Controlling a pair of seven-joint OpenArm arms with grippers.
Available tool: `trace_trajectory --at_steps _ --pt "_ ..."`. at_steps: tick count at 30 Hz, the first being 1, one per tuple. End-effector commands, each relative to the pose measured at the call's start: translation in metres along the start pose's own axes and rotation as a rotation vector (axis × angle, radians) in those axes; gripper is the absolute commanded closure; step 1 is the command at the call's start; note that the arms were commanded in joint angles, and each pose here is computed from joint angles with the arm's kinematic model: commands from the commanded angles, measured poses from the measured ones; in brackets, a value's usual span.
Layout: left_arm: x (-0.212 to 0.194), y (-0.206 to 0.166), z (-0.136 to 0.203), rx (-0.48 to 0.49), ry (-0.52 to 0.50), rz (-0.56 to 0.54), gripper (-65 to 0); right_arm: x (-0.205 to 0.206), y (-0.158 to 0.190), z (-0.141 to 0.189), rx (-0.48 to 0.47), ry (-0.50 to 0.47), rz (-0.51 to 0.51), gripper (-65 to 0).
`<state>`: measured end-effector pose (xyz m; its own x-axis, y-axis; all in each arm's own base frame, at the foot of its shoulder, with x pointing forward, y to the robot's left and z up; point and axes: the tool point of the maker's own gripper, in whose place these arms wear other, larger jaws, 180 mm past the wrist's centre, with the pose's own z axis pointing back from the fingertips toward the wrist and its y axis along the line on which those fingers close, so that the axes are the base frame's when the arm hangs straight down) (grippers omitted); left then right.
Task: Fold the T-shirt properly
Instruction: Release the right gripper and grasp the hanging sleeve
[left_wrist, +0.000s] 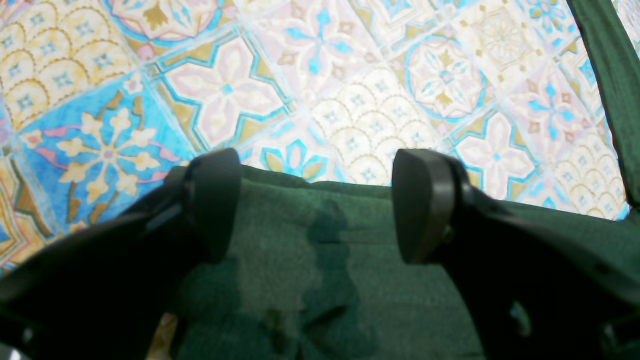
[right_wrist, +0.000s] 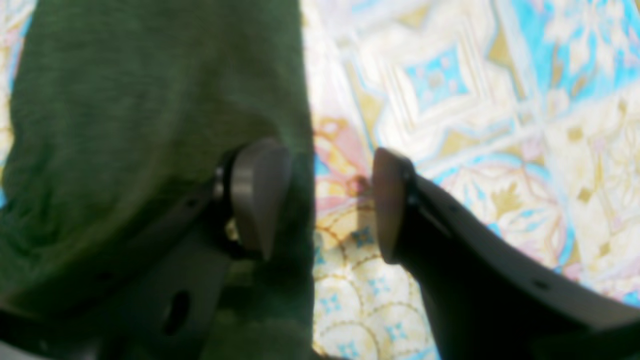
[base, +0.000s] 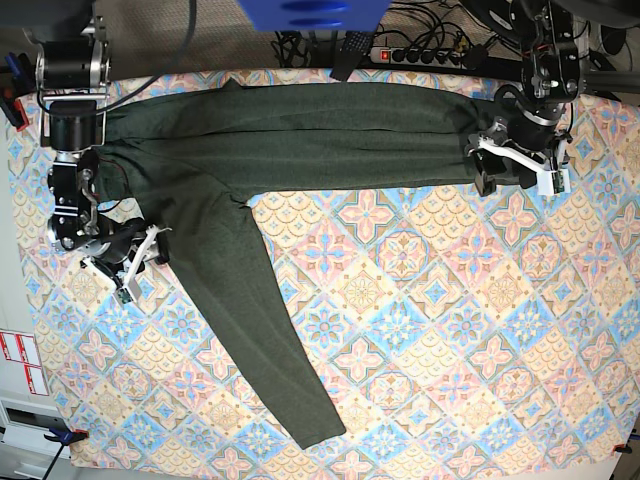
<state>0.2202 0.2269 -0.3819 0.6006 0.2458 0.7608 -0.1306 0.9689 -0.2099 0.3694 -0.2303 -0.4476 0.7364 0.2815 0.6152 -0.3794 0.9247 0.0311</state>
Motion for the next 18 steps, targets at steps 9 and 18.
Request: trace_trajectory --at_steps 9,18 --pt "0.009 -0.002 0.003 -0.009 -0.031 -0.012 -48.3 0.047 -0.011 -0.005 0.006 -0.129 -0.048 -30.7" --pt "0.009 -0.002 0.003 -0.009 -0.030 -0.012 -48.3 0.042 0.010 -0.026 0.059 -0.138 -0.123 -30.7"
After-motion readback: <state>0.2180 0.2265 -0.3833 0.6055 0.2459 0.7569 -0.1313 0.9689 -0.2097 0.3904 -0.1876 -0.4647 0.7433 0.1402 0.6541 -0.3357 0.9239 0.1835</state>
